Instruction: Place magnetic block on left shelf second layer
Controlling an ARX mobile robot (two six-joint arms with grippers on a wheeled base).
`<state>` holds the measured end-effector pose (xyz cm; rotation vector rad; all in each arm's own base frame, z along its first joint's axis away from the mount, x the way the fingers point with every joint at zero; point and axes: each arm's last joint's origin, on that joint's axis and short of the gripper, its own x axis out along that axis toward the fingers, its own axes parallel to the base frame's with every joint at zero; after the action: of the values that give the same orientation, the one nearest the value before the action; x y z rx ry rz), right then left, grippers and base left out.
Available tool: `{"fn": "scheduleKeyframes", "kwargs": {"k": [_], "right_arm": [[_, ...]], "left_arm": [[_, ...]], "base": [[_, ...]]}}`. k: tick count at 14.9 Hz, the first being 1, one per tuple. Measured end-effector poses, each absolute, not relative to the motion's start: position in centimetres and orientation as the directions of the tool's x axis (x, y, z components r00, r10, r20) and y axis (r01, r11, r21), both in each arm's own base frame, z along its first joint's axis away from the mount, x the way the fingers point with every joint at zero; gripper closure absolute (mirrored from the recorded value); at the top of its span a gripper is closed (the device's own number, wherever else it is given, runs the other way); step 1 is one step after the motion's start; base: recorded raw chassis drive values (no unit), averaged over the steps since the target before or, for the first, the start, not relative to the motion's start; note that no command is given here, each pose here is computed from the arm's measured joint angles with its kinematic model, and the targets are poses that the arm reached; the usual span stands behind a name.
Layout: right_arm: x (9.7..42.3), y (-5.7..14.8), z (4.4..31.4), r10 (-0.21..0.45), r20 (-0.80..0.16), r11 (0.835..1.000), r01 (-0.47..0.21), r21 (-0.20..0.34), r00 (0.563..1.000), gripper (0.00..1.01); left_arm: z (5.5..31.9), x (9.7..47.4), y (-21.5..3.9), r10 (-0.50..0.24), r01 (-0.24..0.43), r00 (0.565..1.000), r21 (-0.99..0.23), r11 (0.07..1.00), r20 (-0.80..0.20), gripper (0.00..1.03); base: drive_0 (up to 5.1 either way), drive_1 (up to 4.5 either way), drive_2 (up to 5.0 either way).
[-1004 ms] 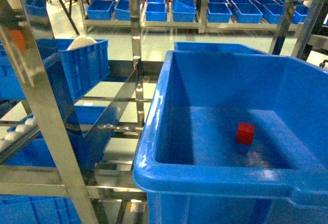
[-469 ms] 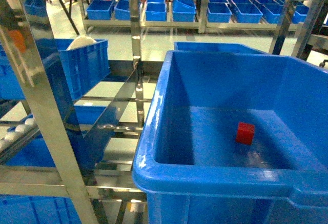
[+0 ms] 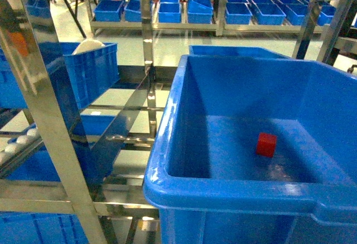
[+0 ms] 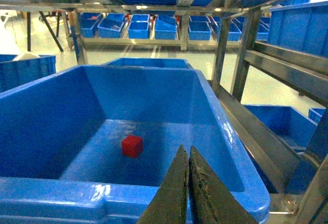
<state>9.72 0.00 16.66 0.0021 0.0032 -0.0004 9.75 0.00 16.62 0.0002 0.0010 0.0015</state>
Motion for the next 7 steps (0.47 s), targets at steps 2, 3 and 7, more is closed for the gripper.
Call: {"fn": "scheduleKeyframes", "kwargs": {"k": [2, 3, 7], "right_arm": [[9.71, 0.0, 16.73, 0.0, 0.004, 1.0, 0.0, 0.001, 1.0, 0.99], [9.71, 0.0, 16.74, 0.0, 0.005, 1.0, 0.0, 0.002, 1.0, 0.87], [9.71, 0.0, 16.74, 0.0, 0.005, 1.0, 0.0, 0.002, 1.0, 0.34]], "left_arm": [[16.63, 9.75, -0.01, 0.0, 0.0, 1.0, 0.0, 1.0, -0.001, 0.05], [16.62, 9.75, -0.01, 0.0, 0.0, 1.0, 0.0, 1.0, -0.001, 0.05], [16.62, 9.75, -0.01, 0.0, 0.0, 1.0, 0.0, 1.0, -0.001, 0.05]], "base": [[0.0, 0.0, 0.0], [0.0, 0.0, 0.0], [0.0, 0.0, 0.0]]}}
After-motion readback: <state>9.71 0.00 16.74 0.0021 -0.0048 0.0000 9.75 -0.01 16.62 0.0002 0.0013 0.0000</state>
